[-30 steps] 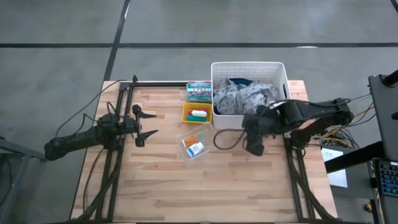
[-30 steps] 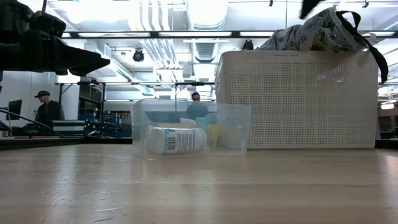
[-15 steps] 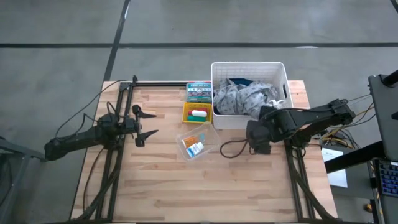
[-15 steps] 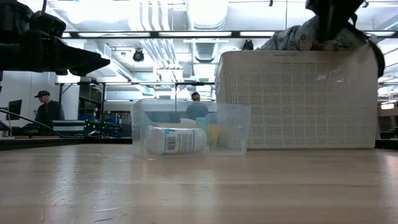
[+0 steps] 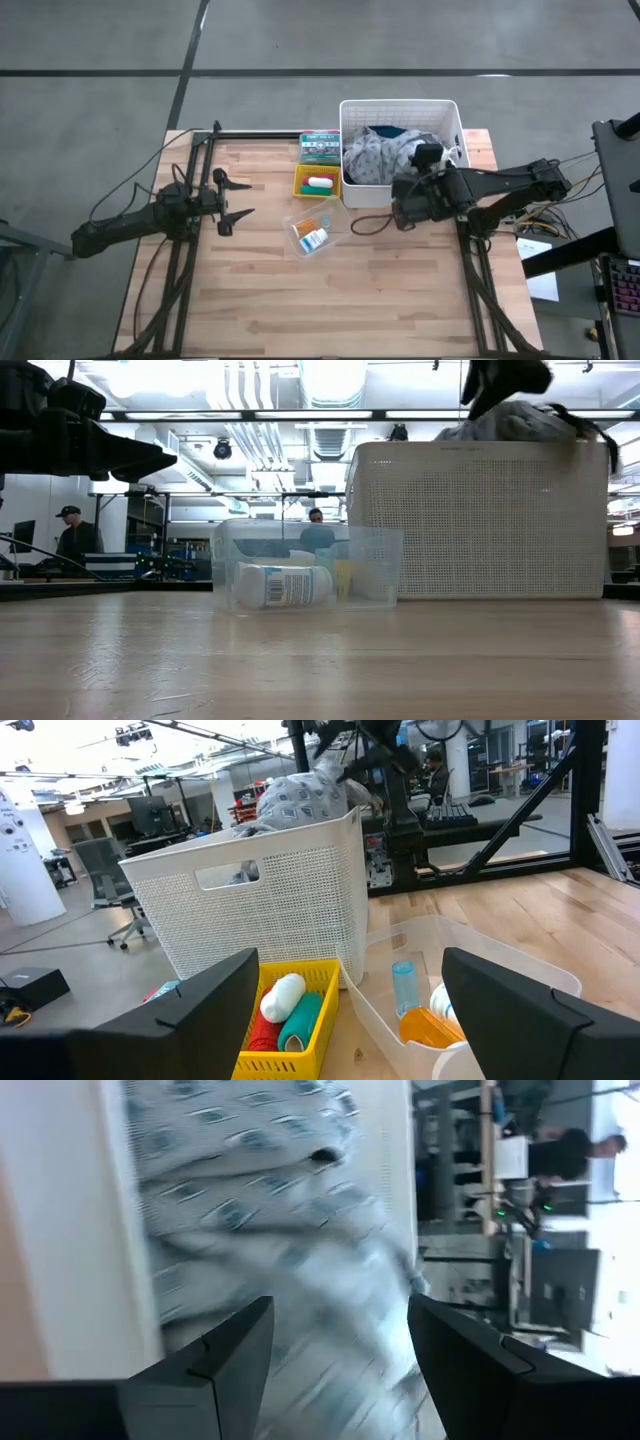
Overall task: Pick & Place Medicine items
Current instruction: Put the gray patient gown into the white bin
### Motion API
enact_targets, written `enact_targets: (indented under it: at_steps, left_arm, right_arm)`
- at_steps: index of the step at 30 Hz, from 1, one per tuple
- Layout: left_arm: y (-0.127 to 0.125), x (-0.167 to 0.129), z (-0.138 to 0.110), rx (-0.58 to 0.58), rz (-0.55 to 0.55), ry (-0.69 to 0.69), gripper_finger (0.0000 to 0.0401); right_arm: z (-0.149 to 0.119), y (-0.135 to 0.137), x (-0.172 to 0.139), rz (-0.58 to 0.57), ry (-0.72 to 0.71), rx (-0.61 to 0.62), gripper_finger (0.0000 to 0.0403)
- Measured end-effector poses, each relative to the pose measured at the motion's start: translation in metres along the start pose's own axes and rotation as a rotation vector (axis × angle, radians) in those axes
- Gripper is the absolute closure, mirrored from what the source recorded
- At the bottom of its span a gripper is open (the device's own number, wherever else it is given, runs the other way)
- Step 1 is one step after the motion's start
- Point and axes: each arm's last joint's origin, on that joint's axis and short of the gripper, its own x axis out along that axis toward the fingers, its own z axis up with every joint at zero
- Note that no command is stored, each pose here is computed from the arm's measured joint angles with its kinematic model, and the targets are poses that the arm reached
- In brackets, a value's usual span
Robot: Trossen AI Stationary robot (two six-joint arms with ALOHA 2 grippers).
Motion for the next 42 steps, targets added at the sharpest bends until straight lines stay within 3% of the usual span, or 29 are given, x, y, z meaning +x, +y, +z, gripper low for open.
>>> enact_targets:
  at_steps: [10,22,35,42]
  left_arm:
    - [0.000,0.000,0.000,0.000,0.000,0.000,0.0081]
    - [0.000,0.000,0.000,0.000,0.000,0.000,0.0081]
    - [0.000,0.000,0.000,0.000,0.000,0.000,0.0081]
    - [0.000,0.000,0.000,0.000,0.001,0.000,0.0081]
  right_arm:
    - [0.004,-0.018,0.047,-0.059,0.111,0.157,0.0177]
    - [-0.012,-0.031,0.090,-0.095,0.282,0.240,0.0177]
    - [-0.006,-0.053,0.125,-0.161,0.258,0.445,0.0177]
    - [-0.007,-0.054,0.143,-0.123,0.303,0.471,0.0177]
